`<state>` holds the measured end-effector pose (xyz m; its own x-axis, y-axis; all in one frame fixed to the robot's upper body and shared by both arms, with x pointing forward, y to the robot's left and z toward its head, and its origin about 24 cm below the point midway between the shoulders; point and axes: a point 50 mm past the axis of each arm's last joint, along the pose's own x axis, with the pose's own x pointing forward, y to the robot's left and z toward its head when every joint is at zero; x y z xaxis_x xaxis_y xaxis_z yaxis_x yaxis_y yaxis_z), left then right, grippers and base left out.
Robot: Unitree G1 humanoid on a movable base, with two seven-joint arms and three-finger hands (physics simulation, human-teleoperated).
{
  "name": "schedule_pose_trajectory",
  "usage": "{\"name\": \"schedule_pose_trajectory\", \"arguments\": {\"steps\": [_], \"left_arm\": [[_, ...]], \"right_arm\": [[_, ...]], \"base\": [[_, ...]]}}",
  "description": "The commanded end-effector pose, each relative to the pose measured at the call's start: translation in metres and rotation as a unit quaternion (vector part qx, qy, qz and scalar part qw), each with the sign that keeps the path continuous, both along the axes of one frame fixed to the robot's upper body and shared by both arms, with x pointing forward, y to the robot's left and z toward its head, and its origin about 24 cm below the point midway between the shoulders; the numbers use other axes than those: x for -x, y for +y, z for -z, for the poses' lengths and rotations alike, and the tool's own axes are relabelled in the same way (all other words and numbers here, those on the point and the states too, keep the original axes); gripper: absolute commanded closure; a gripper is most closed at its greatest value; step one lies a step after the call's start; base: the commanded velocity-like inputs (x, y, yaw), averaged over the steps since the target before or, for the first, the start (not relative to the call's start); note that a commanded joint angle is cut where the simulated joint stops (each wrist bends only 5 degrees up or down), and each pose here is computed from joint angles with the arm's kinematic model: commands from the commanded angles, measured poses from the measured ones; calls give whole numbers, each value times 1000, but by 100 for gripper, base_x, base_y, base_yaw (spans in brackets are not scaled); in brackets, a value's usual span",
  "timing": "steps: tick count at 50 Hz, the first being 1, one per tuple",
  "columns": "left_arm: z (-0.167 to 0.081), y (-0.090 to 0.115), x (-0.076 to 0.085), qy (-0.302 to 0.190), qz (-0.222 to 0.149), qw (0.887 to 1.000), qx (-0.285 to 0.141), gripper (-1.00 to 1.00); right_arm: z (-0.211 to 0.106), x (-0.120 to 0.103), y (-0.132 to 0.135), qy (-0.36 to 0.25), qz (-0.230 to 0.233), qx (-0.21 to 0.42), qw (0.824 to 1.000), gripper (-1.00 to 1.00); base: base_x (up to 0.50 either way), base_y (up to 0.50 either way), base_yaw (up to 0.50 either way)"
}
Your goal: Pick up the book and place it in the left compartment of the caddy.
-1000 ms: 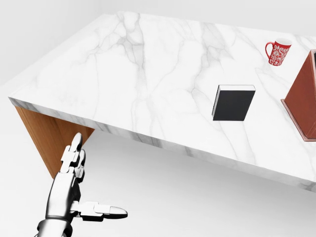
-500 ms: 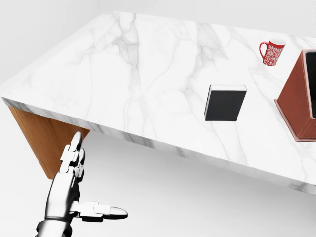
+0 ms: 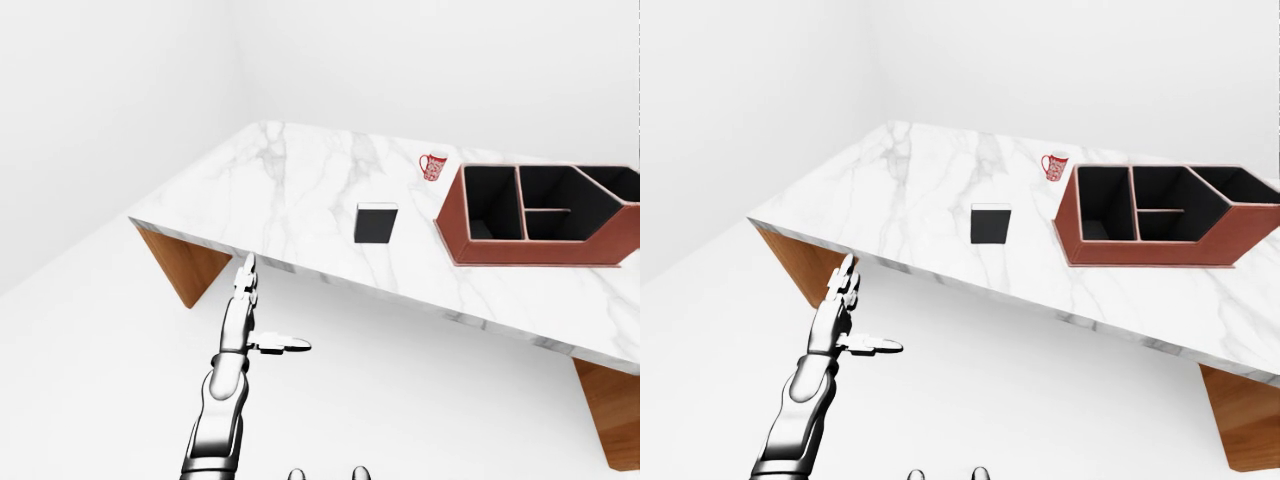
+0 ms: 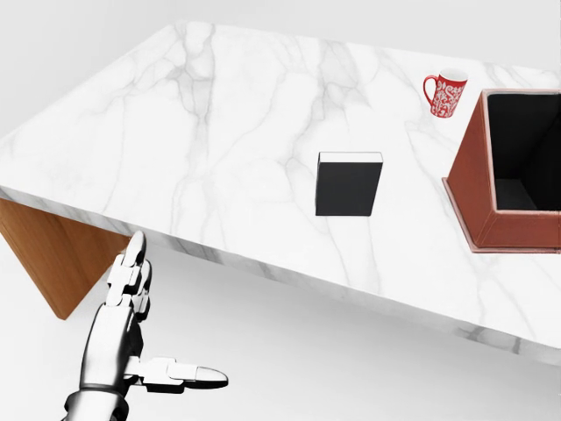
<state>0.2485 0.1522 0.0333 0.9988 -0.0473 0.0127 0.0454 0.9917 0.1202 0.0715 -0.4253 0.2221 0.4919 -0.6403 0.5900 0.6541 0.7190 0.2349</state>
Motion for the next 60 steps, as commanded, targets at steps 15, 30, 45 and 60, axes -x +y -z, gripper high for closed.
{"name": "schedule_pose_trajectory", "arguments": {"steps": [15, 30, 45, 60], "left_arm": [[0, 0, 1, 1, 4, 1000, 6, -100], [0, -1, 1, 1, 6, 1000, 6, -100], [-5, -2, 2, -11, 10, 1000, 8, -100], [-7, -3, 2, -14, 12, 1000, 6, -100]], "right_arm": [[2, -1, 0, 4, -1, -2, 1000, -100], [4, -3, -1, 8, -2, -5, 1000, -100], [4, -3, 0, 7, -1, -5, 1000, -100], [4, -3, 0, 7, -1, -5, 1000, -100]], "base": [[11, -29, 0], [11, -28, 0], [11, -28, 0], [11, -29, 0]]}}
